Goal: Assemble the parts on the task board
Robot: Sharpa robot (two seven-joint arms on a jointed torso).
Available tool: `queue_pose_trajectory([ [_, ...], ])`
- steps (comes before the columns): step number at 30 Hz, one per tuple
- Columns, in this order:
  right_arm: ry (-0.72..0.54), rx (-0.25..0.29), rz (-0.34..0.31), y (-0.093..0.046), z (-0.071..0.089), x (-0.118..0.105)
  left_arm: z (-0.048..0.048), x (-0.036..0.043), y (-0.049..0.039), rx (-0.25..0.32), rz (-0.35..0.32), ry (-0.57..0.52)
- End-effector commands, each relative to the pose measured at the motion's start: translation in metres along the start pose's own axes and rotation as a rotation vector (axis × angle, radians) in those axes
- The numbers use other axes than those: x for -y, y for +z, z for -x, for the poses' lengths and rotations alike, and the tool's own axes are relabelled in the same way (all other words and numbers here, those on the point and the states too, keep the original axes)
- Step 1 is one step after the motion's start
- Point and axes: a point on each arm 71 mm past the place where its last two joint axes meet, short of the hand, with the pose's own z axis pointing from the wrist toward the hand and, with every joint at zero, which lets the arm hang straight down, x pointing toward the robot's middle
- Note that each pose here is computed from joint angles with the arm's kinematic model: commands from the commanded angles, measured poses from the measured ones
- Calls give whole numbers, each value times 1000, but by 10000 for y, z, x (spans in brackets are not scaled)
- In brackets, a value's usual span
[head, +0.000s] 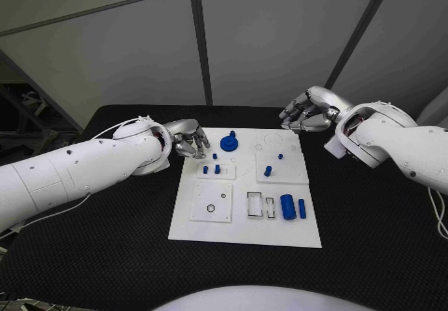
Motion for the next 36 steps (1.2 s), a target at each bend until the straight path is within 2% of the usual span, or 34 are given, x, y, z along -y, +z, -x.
queue_pose_trajectory([
  [1,-226,-57,-13,-10,-28,16,120,-10,-60,91,-36,-86],
  [6,-351,-65,-7,-53,-46,25,256,-92,-203,177,-59,-258],
  [8,-392,-68,-3,-79,-73,28,302,-117,-271,216,-71,-367],
  [11,-450,-74,7,-116,-150,28,362,-146,-400,273,-96,-587],
  [14,-485,-80,14,-132,-225,24,373,-154,-497,300,-113,-759],
  [19,-517,-97,15,-138,-349,31,335,-127,-612,303,-143,-963],
  [24,-534,-124,16,-143,-483,38,301,-71,-670,287,-185,-1063],
  [30,-540,-153,28,-148,-614,17,283,-32,-694,284,-207,-1103],
  [36,-543,-164,27,-131,-663,21,281,-26,-699,286,-211,-1118],
])
